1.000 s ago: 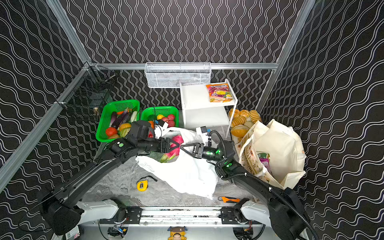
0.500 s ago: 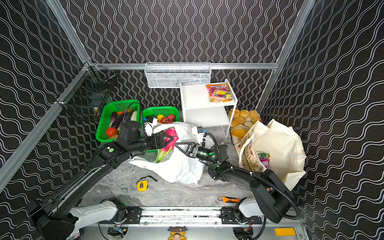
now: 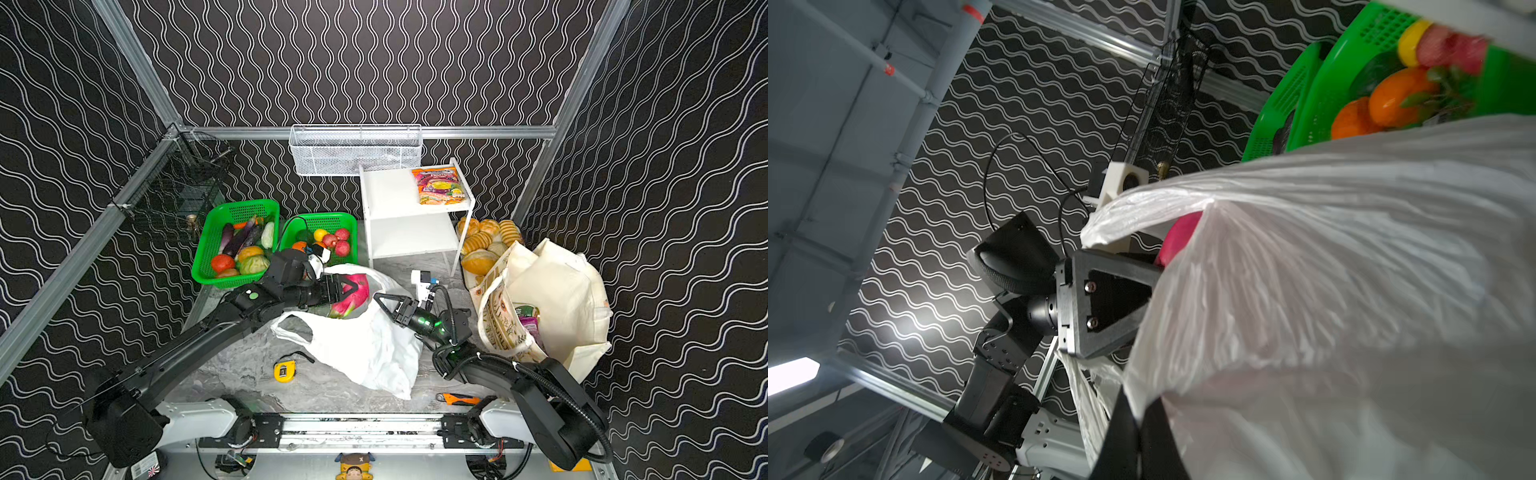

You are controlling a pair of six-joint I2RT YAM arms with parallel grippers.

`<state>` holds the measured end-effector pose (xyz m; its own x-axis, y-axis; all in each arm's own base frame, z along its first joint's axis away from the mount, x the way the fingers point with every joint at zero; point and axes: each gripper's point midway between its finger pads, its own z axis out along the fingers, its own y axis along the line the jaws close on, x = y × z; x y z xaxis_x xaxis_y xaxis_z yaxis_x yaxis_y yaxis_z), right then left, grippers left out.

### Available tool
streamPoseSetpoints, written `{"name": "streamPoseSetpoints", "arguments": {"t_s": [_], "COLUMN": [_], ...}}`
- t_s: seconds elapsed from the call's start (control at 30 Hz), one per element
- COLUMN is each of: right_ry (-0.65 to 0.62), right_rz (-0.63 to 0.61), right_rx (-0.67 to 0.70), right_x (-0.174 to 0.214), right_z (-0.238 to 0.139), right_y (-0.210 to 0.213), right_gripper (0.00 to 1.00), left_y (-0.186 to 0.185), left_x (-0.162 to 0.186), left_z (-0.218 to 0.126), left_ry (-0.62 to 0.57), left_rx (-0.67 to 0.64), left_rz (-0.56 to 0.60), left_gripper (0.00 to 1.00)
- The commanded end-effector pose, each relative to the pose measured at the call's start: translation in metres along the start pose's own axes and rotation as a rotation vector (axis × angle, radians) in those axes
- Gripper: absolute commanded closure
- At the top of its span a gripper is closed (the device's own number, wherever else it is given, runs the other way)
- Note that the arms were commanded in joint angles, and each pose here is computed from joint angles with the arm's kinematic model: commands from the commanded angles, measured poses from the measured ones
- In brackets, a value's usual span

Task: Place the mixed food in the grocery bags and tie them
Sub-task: 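Lower the dragon fruit into the bag and open the left gripper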

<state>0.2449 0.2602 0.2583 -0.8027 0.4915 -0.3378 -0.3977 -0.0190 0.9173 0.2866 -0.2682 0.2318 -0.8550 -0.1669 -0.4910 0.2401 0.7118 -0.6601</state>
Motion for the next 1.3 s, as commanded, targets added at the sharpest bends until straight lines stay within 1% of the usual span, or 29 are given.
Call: {"name": "streamPoseSetpoints", "arguments": {"t_s": [0.0,0.13,0.27,0.33,0.4,0.5,0.57,0.6,0.63,0.67,0.8,0.83,0.87,0.97,1.07,1.13,1.27], "right_ry": [-0.050,-0.062,-0.109,-0.127,-0.133,-0.135,-0.166,-0.175,-0.182,-0.181,-0.167,-0.165,-0.164,-0.153,-0.128,-0.109,-0.095], "right_rz": [0.004,-0.029,-0.082,-0.099,-0.102,-0.092,-0.089,-0.090,-0.091,-0.091,-0.096,-0.098,-0.101,-0.100,-0.090,-0.079,-0.085], "right_rx": [0.047,0.173,0.257,0.306,0.327,0.326,0.336,0.333,0.330,0.324,0.308,0.303,0.295,0.262,0.217,0.213,0.234], "right_x": [-0.010,-0.018,-0.026,-0.028,-0.029,-0.026,-0.034,-0.036,-0.037,-0.038,-0.039,-0.040,-0.040,-0.039,-0.038,-0.037,-0.039], "right_z": [-0.013,-0.030,-0.048,-0.055,-0.060,-0.063,-0.068,-0.070,-0.071,-0.071,-0.070,-0.070,-0.069,-0.068,-0.065,-0.063,-0.062], "right_y": [-0.008,-0.022,-0.023,-0.026,-0.027,-0.027,-0.028,-0.027,-0.026,-0.025,-0.018,-0.017,-0.016,-0.011,-0.004,-0.003,-0.005], "right_gripper": [1.00,1.00,1.00,1.00,1.00,1.00,1.00,1.00,1.00,1.00,1.00,1.00,1.00,1.00,1.00,1.00,1.00], "left_y": [-0.024,-0.033,-0.042,-0.054,-0.067,-0.084,-0.089,-0.089,-0.091,-0.092,-0.095,-0.096,-0.097,-0.100,-0.102,-0.101,-0.105], "left_x": [-0.002,0.009,0.020,0.029,0.037,0.049,0.055,0.057,0.057,0.057,0.053,0.051,0.051,0.048,0.040,0.034,0.026], "left_z": [0.012,0.035,0.055,0.066,0.079,0.092,0.096,0.096,0.096,0.096,0.089,0.086,0.084,0.077,0.067,0.059,0.035], "left_ry": [-0.010,0.025,0.052,0.082,0.109,0.142,0.159,0.161,0.161,0.158,0.130,0.120,0.117,0.104,0.059,0.031,-0.023], "left_rx": [0.084,0.067,0.063,0.086,0.124,0.164,0.173,0.175,0.186,0.196,0.210,0.212,0.212,0.218,0.214,0.193,0.189], "left_rz": [-0.006,-0.007,-0.005,0.006,0.010,0.028,0.054,0.068,0.081,0.088,0.111,0.121,0.132,0.169,0.193,0.220,0.306], "left_gripper": [0.42,0.42,0.41,0.41,0.40,0.36,0.28,0.18,0.14,0.12,0.08,0.05,0.03,0.03,0.06,0.10,0.10]}}
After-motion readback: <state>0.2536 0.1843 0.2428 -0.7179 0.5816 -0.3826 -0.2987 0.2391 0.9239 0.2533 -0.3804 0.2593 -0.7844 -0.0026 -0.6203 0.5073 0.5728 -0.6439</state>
